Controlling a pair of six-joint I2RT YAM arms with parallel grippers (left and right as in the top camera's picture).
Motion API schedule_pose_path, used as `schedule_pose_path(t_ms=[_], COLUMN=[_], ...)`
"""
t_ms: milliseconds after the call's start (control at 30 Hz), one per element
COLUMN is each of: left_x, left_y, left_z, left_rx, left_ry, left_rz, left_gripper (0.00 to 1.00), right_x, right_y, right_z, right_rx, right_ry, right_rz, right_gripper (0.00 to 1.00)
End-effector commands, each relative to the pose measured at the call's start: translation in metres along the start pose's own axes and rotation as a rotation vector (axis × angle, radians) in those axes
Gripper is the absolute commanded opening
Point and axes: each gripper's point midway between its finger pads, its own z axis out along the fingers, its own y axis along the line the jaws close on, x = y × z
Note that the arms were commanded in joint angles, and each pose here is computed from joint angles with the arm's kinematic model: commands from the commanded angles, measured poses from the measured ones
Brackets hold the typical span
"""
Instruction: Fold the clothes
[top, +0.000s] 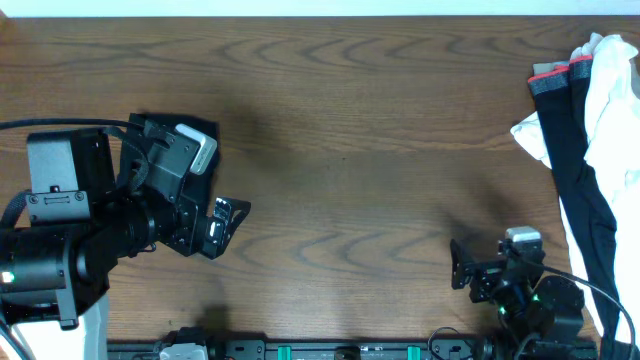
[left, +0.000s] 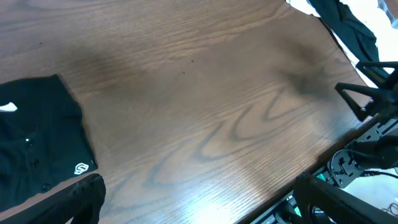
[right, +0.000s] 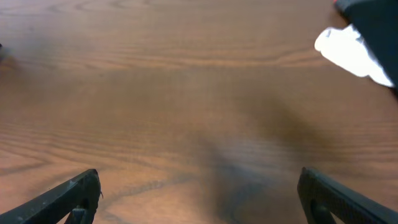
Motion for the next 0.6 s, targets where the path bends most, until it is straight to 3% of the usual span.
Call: schedule_pose_path(t_ms=[0,200,567], left_x=[-0.002,-0.002,-0.002], left_y=[-0.001,-0.001,-0.001], left_z=[-0.002,-0.002,-0.002], left_rx=[-0.004,-0.005,-0.004], left_ry=[-0.005,-0.006,-0.005], left_rz=[0.022,0.022,0.022], left_gripper=[0.98,0.98,0.98], right_x=[0.008,0.034,0.032], right_y=[0.001,-0.003,-0.004], right_z=[0.006,0.020,0.020], right_rx=[-0.017,-0.019,-0.012], right_ry=[0.011,0.071,0.066], right_rz=[0.011,0.031,0.029], right_gripper=[0.99,0.99,0.99])
